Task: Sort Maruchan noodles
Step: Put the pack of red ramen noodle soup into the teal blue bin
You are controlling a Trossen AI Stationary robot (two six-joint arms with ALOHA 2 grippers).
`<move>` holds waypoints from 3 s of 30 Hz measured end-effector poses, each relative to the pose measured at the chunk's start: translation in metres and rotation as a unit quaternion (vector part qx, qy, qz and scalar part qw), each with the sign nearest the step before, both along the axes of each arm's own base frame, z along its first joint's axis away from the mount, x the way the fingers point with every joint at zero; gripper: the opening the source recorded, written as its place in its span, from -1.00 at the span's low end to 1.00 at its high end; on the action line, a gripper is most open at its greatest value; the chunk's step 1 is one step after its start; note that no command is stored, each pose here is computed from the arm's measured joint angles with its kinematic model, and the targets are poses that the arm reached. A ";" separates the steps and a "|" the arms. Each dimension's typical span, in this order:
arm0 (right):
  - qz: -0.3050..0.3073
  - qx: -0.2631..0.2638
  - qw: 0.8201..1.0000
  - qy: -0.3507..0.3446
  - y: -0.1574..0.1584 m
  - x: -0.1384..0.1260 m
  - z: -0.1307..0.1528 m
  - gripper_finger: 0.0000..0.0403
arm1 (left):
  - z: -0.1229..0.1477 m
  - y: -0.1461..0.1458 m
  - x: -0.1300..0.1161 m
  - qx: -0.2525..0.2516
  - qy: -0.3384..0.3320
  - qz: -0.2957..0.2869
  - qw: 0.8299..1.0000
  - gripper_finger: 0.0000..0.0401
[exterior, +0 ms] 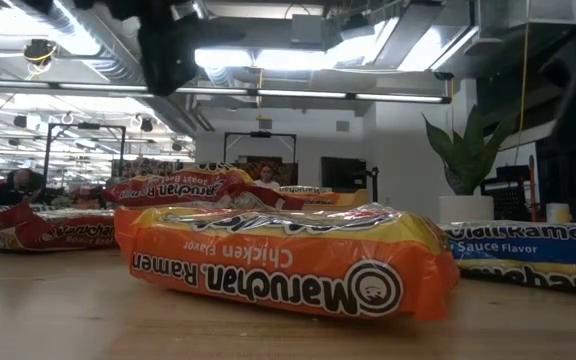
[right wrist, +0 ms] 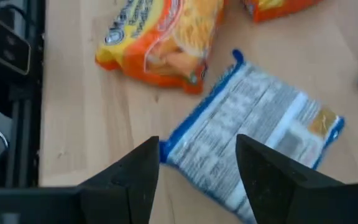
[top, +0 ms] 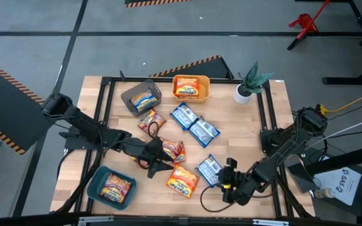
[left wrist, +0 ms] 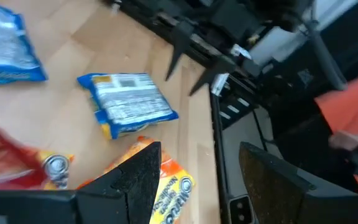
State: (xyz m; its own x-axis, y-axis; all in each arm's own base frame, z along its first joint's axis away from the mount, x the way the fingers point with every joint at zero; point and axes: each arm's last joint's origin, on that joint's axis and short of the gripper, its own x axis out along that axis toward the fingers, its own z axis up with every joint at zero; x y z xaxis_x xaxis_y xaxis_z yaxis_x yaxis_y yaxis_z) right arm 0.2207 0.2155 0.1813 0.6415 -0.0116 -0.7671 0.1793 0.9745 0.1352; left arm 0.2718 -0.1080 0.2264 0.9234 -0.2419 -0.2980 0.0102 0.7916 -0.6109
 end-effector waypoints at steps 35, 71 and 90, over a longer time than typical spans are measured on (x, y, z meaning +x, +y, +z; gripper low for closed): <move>-0.036 -0.147 0.978 -0.145 -0.091 0.096 0.017 -0.09 | -0.048 0.039 -0.056 -0.131 0.128 0.125 0.975 0.05; -0.048 -0.130 0.978 -0.159 -0.112 0.135 -0.031 -0.09 | -0.074 0.067 -0.074 -0.168 0.191 0.203 0.946 0.05; -0.053 -0.127 0.977 -0.164 -0.112 0.139 -0.041 -0.09 | -0.086 0.074 -0.068 -0.191 0.234 0.186 0.935 0.05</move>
State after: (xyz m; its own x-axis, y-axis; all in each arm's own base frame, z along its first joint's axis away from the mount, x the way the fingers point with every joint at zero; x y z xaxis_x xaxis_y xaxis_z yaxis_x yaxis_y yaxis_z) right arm 0.3595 0.1035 0.1408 0.8373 -0.2551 -0.4835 0.2689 0.9622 -0.0419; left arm 0.2035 -0.0338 0.1402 0.7555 -0.1008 -0.6473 -0.5612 0.4102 -0.7189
